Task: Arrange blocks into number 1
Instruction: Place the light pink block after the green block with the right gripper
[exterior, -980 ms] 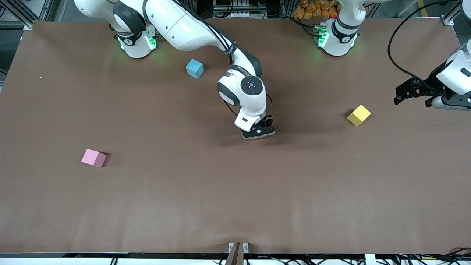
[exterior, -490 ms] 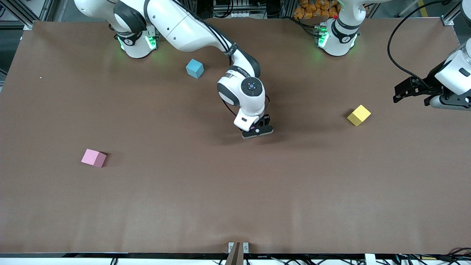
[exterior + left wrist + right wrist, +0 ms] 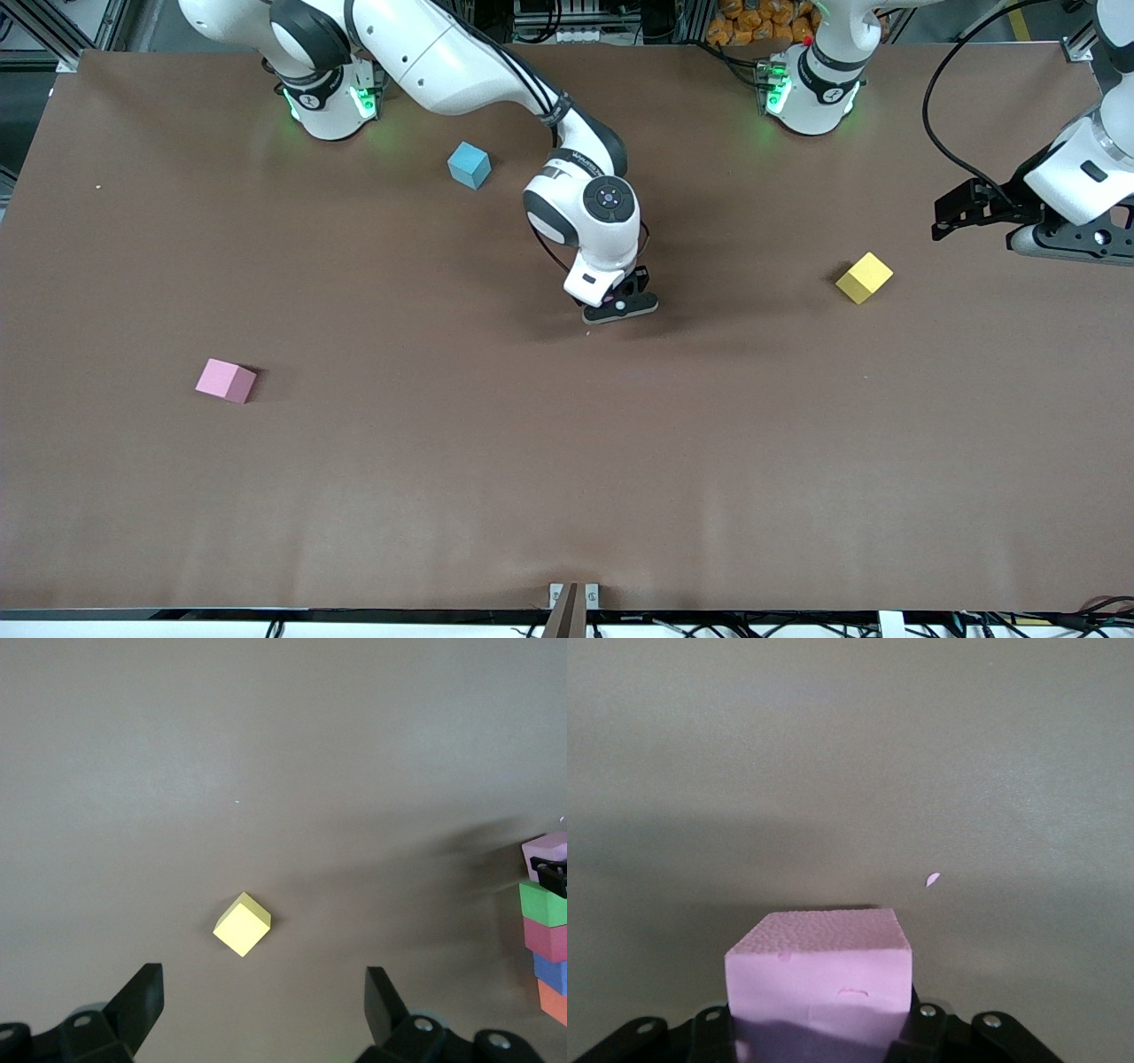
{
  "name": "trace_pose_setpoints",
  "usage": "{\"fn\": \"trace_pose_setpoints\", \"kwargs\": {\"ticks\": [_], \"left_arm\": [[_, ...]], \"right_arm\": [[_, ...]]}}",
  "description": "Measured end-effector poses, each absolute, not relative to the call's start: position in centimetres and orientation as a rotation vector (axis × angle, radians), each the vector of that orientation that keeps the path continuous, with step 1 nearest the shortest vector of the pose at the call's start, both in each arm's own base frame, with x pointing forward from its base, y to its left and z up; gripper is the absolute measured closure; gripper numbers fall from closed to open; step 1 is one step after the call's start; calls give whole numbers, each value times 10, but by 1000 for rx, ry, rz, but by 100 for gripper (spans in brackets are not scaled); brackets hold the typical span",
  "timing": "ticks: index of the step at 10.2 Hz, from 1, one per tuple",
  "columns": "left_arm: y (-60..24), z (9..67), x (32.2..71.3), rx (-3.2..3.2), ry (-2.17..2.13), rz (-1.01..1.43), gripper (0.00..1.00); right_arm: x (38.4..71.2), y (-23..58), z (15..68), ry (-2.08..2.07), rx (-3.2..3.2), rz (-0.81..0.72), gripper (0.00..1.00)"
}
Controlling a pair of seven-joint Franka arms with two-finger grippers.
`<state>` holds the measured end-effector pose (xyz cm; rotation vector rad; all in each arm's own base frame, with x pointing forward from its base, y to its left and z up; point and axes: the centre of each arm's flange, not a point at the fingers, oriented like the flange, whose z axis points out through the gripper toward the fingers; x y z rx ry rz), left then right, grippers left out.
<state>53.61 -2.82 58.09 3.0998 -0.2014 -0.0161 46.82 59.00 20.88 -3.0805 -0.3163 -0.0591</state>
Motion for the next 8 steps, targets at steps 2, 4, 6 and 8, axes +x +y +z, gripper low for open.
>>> {"fn": "trace_pose_setpoints", "kwargs": {"ticks": [2,4,6,8], "left_arm": [[-23,601,537,3101,-189,21,0],[-17,610,537,3102,-164,45,0],[-18,611,537,3104,-117,45,0],[-23,610,537,3104,-90,43,0]], "right_arm": [[464,592,209,-322,-3082,-56,41],[462,593,207,-324,-3084,-53,41],[458,595,206,-325,-3085,-50,41],[456,596,206,-305,-3086,-51,41]]}}
